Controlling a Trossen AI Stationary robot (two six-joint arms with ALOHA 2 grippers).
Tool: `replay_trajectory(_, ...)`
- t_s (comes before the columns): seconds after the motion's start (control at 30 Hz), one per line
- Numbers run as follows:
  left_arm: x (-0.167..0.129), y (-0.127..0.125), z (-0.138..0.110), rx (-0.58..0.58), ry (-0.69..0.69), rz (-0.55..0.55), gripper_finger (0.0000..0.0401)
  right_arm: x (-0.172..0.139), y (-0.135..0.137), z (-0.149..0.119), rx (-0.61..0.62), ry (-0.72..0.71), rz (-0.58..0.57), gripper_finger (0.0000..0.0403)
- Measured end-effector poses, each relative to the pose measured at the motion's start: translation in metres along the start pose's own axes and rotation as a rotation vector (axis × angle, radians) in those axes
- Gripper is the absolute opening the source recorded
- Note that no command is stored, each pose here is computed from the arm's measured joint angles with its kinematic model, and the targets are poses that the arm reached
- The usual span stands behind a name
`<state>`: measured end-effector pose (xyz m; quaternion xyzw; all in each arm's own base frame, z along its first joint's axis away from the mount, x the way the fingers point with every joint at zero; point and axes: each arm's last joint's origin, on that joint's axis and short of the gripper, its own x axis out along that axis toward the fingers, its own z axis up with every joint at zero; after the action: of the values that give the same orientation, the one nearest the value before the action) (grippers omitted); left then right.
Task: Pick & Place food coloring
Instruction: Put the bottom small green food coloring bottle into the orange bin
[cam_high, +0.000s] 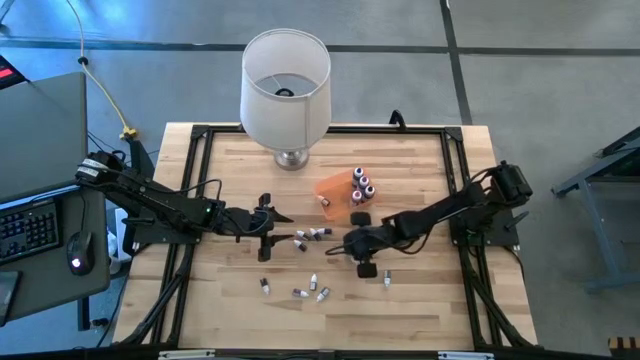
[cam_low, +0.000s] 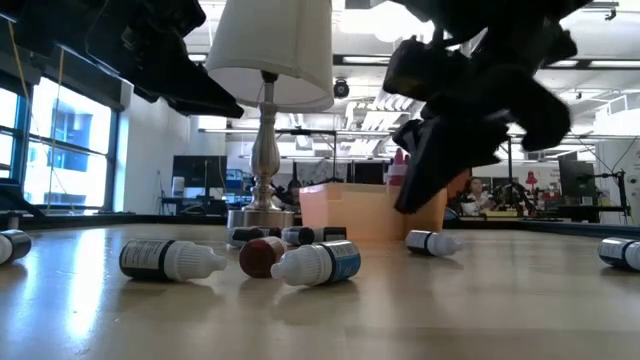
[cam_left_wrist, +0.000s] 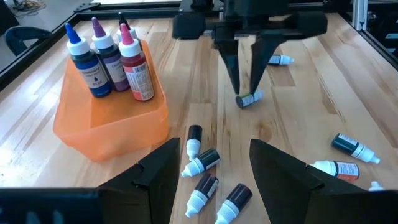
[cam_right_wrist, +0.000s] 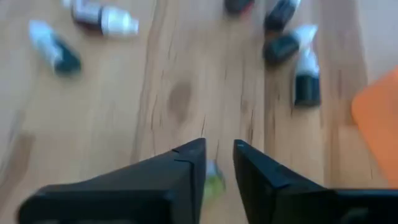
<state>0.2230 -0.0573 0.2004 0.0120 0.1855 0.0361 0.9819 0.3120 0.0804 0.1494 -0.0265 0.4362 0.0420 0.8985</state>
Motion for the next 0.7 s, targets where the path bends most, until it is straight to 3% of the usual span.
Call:
replay_trajectory(0.1, 0.0, 0.0, 0.0, 0.0, 0.0, 0.0, 0.0191, -0.002, 0.003, 0.001, 0.035, 0.036, -0.008, 0.0119)
replay_trajectory(0.33, 0.0, 0.0, 0.0, -0.008, 0.0, 0.0, 0.0191, -0.001, 0.003, 0.0, 0.298, 0.044, -0.049, 0.0153)
replay_trajectory(0.7, 0.0, 0.0, 0.0, -0.008, 0.0, -0.001, 0.0191, 0.02, 0.007, -0.018, 0.353, 0.149, -0.124, 0.0154)
